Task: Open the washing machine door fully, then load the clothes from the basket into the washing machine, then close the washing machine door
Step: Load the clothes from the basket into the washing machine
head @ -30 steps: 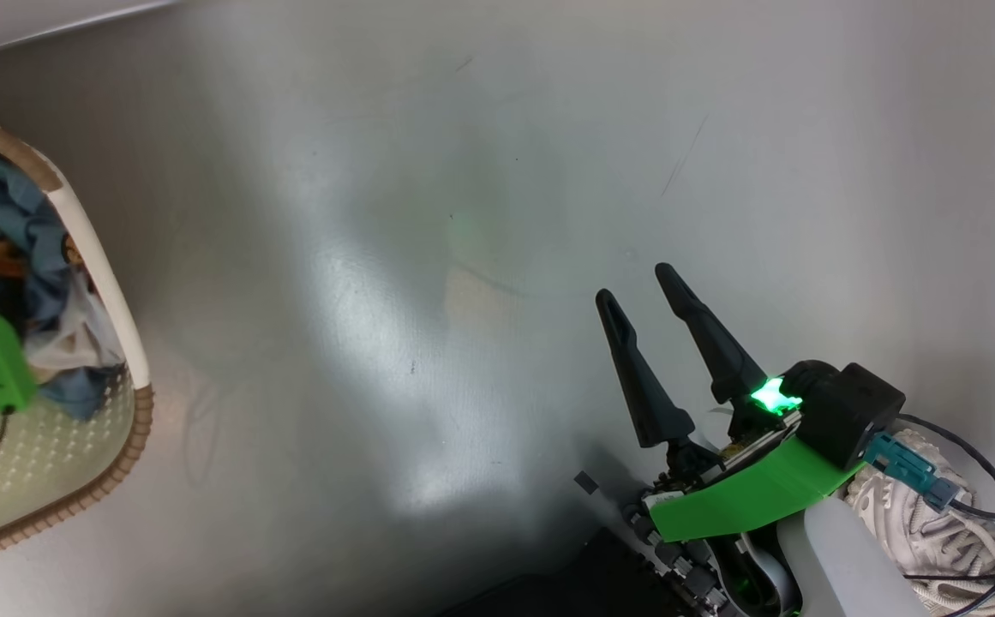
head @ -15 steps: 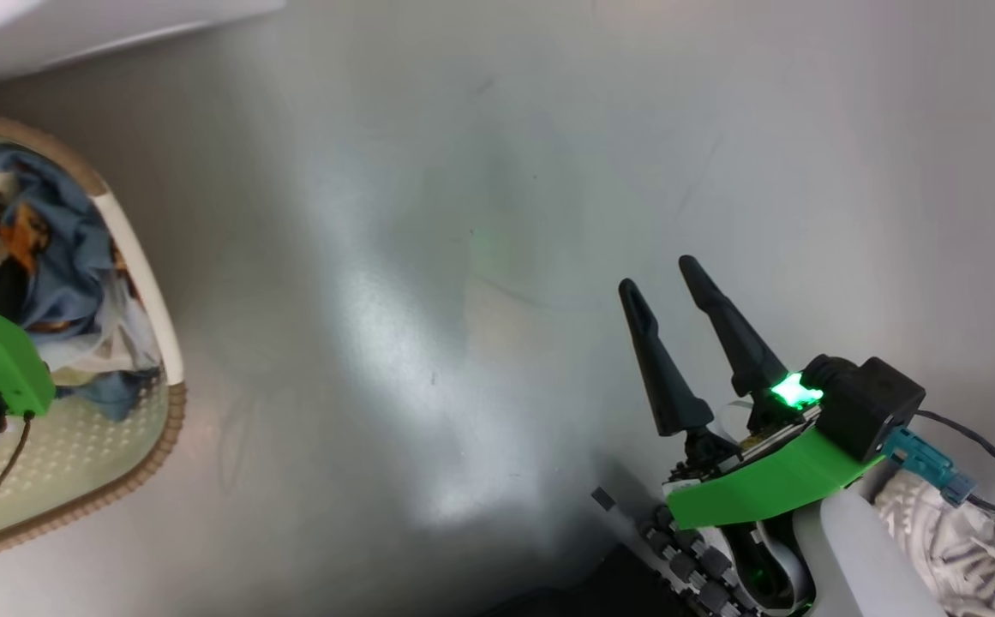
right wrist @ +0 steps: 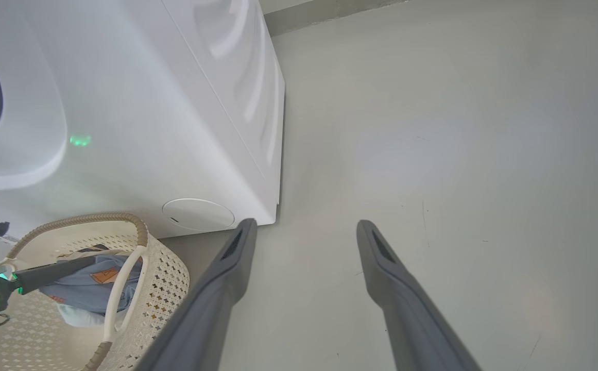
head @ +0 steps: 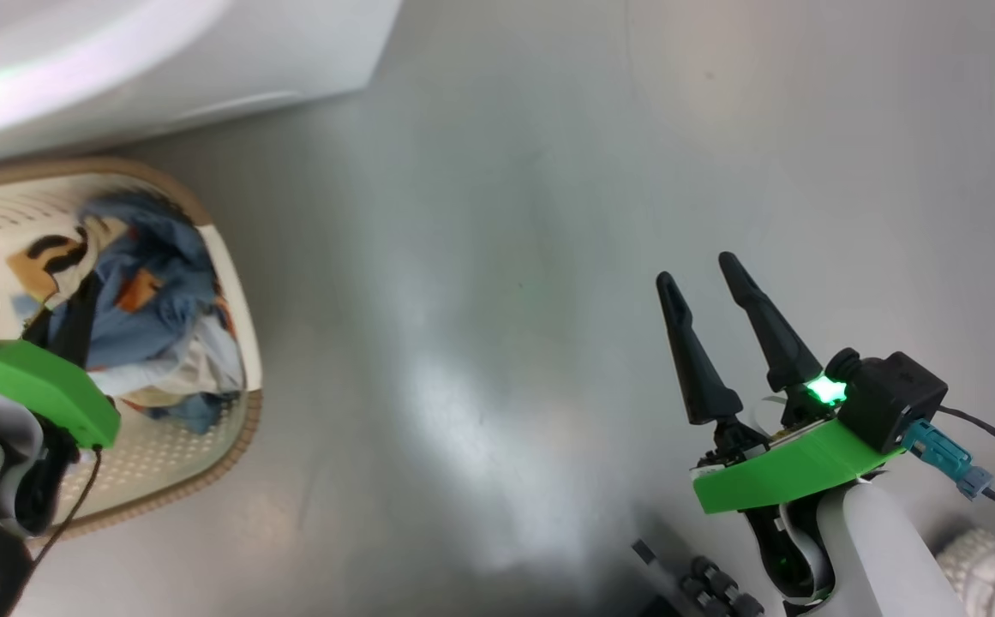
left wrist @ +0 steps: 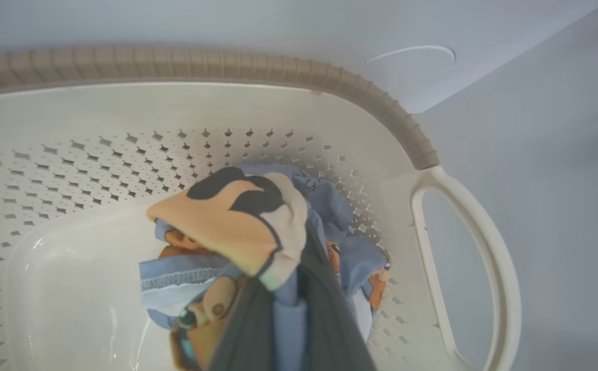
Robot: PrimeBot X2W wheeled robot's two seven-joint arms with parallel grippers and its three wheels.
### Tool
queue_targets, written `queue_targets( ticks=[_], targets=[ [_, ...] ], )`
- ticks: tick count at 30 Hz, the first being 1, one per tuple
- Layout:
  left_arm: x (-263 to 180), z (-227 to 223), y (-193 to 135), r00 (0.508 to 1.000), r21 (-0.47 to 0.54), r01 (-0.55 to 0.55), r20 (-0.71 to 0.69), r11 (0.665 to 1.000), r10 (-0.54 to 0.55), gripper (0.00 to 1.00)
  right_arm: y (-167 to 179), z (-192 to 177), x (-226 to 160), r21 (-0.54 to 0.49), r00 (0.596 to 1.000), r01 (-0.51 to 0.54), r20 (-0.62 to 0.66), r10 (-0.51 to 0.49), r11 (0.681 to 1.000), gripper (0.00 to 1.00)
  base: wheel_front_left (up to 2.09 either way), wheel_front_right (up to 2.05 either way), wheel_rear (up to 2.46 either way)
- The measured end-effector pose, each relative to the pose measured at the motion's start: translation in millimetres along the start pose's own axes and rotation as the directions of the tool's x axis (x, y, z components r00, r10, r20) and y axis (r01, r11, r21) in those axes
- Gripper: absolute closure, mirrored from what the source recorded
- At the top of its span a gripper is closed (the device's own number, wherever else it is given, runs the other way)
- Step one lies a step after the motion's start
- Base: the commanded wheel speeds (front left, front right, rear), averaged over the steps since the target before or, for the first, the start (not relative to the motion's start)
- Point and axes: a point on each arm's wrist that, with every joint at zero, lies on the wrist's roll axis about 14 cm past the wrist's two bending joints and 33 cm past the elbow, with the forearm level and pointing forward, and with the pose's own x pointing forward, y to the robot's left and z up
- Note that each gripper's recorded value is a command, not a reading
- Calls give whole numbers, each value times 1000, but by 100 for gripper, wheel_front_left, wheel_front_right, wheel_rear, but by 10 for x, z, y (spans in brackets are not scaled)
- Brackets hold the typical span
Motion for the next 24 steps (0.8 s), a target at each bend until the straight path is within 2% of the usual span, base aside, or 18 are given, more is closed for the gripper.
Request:
queue_targets(
  ticks=[10,17,24],
  targets=[
    [-477,395,-112,986,-41,-41,157,998,47,100,183,309,-37,-26,996,-50,75,52,998,0,0,0,0],
    [-909,746,-218,946,-48,-70,314,996,82,100,285,545,-144,-46,989,-72,130,77,996,0,0,0,0],
    [-1377,888,-324,901,-64,-108,416,992,125,100,330,625,-355,-67,986,-74,142,83,995,0,0,0,0]
  ],
)
